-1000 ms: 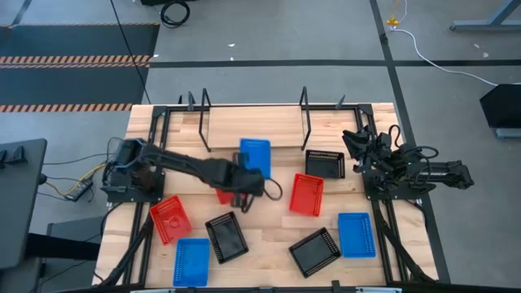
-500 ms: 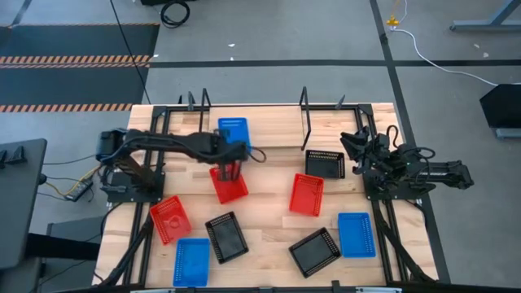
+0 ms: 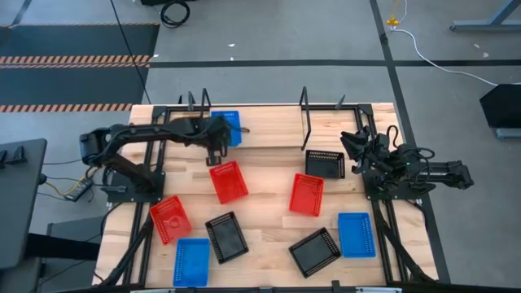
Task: Stack baskets on shelf by color
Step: Put the top blue basket on the shelf, then put the top red basket on the shelf
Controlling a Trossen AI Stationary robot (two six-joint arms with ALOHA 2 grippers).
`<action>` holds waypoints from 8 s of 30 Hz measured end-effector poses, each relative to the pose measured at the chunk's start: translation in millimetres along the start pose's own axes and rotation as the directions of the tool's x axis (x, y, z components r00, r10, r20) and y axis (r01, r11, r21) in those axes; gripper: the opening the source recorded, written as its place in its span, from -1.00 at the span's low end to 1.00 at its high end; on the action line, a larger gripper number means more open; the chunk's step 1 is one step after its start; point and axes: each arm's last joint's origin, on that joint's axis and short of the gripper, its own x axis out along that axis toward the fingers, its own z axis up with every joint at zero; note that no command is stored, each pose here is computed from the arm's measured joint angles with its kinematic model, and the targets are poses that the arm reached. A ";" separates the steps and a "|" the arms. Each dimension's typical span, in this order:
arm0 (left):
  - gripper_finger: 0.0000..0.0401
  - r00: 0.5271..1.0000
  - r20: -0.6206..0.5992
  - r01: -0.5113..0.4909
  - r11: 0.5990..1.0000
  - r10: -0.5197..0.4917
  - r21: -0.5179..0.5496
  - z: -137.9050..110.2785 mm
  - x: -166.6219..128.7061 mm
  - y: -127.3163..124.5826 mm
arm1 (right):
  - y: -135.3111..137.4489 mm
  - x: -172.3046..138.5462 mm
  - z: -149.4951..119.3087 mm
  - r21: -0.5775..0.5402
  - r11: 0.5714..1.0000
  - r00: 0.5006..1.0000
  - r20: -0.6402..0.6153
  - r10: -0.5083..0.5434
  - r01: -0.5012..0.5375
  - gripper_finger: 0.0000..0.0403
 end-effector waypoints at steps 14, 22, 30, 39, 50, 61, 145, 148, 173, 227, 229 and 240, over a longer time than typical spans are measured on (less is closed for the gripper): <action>-0.84 1.000 -0.019 -0.007 0.999 0.007 -0.039 -11.9 3.7 24.5 | -0.1 0.0 -0.5 -0.001 1.000 1.000 -0.004 -0.003 0.003 -0.43; -0.52 1.000 -0.020 0.000 0.997 -0.001 -0.077 -9.7 3.0 18.9 | -0.1 0.0 -0.5 -0.001 1.000 1.000 -0.004 -0.003 0.003 -0.43; -0.37 1.000 0.012 -0.012 0.996 0.013 -0.087 3.5 -6.0 10.8 | -0.1 0.0 -0.5 -0.002 1.000 1.000 -0.004 -0.003 0.003 -0.43; -0.40 0.967 0.245 -0.053 0.996 0.070 -0.072 44.3 -32.8 5.4 | -0.1 0.0 -0.4 -0.002 1.000 1.000 -0.004 -0.003 0.003 -0.43; -0.41 0.913 0.297 -0.221 0.950 0.281 -0.221 62.3 -0.3 30.8 | -0.3 0.0 -0.4 -0.006 1.000 1.000 -0.003 -0.009 0.009 -0.43; -0.41 0.963 0.140 -0.209 0.965 0.231 -0.159 55.2 47.5 27.8 | -0.4 0.0 -0.6 -0.025 1.000 1.000 -0.005 -0.012 0.012 -0.43; -0.42 0.976 -0.219 -0.068 0.979 0.025 -0.193 44.1 14.9 37.4 | -0.5 0.0 -1.2 -0.030 0.999 1.000 -0.010 -0.015 0.014 -0.43; -0.42 0.973 -0.225 -0.088 0.978 0.044 -0.188 43.9 14.7 38.1 | -0.6 0.0 -1.2 -0.031 0.999 1.000 -0.010 -0.015 0.015 -0.43; -0.42 0.968 -0.205 0.100 0.973 -0.143 -0.209 89.0 -57.6 -62.4 | -0.8 0.0 -2.6 -0.028 0.999 1.000 -0.025 -0.017 0.017 -0.43; -0.97 0.944 -0.229 0.239 0.971 -0.239 -0.029 129.3 -0.4 -195.6 | -0.8 -0.1 -2.6 -0.002 1.000 1.000 -0.025 -0.017 0.017 -0.43; -0.97 0.958 -0.179 0.230 0.973 -0.226 0.006 139.5 -9.9 -191.7 | -0.8 -0.1 -2.6 -0.001 1.000 1.000 -0.024 -0.017 0.017 -0.43; -0.97 0.986 -0.109 0.130 0.990 -0.123 0.056 161.9 -15.2 -137.6 | -0.7 -0.1 -2.6 0.017 1.000 1.000 -0.024 -0.017 0.017 -0.43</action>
